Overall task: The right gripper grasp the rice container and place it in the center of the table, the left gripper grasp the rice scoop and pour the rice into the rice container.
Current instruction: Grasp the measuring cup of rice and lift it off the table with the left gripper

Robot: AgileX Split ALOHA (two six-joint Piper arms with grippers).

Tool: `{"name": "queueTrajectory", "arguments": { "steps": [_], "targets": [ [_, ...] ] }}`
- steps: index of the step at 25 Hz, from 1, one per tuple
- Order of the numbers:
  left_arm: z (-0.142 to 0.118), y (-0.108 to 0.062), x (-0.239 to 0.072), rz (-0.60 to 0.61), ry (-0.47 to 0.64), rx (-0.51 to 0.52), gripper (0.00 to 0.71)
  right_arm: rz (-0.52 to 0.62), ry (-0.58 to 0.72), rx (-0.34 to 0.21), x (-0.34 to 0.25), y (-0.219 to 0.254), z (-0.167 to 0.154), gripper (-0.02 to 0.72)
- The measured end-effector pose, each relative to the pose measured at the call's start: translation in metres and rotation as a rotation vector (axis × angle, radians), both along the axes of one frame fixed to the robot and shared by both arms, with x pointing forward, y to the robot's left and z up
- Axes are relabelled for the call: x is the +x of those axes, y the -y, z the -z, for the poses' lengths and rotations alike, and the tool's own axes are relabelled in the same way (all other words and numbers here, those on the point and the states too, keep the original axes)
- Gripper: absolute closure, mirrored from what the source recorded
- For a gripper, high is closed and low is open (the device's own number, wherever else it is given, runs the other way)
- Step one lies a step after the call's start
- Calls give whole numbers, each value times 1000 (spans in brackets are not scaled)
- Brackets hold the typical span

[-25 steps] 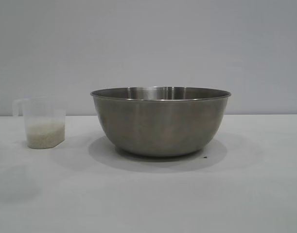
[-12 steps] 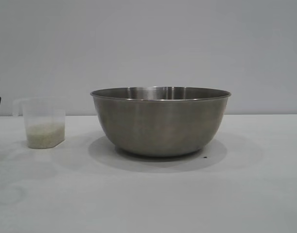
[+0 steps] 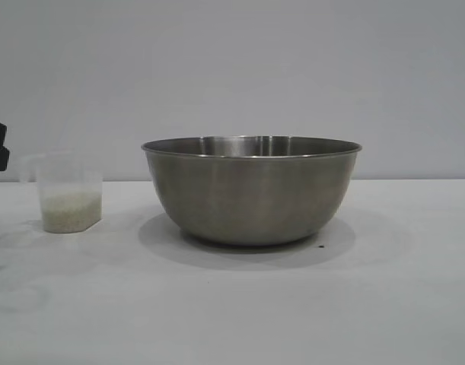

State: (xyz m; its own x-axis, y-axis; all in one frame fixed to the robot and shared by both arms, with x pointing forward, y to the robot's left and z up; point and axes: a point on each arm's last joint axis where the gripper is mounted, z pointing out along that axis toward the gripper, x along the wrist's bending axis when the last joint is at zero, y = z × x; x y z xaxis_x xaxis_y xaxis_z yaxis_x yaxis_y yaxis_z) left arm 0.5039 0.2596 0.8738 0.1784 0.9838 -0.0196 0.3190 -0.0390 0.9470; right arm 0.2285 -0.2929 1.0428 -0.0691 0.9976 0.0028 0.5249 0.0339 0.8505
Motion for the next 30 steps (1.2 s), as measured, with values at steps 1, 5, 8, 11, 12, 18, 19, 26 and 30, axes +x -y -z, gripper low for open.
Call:
{"name": "queueTrajectory", "arguments": {
  "steps": [1,5,8,11,12,18,19,26,30],
  "targets": [
    [1,0,2,0,-1,0,473,0,0,0,0,0,0,191],
    [9,3,4,32,-22,8,473,0,0,0,0,0,0,191],
    [10,4,4,45,-25,12,473,0,0,0,0,0,0,191],
    [11,4,4,48,-27,16,473,0,0,0,0,0,0,191],
    [12,4,4,47,-28,18,473,0,0,0,0,0,0,191],
    [15,6,16,45,-15,18,473,0,0,0,0,0,0,191],
    [16,6,17,45,-16,18,473,0,0,0,0,0,0,191],
    [21,6,29,33,-4,23,473,0,0,0,0,0,0,191],
    [20,7,37,39,17,36,473,0,0,0,0,0,0,191]
  ]
}}
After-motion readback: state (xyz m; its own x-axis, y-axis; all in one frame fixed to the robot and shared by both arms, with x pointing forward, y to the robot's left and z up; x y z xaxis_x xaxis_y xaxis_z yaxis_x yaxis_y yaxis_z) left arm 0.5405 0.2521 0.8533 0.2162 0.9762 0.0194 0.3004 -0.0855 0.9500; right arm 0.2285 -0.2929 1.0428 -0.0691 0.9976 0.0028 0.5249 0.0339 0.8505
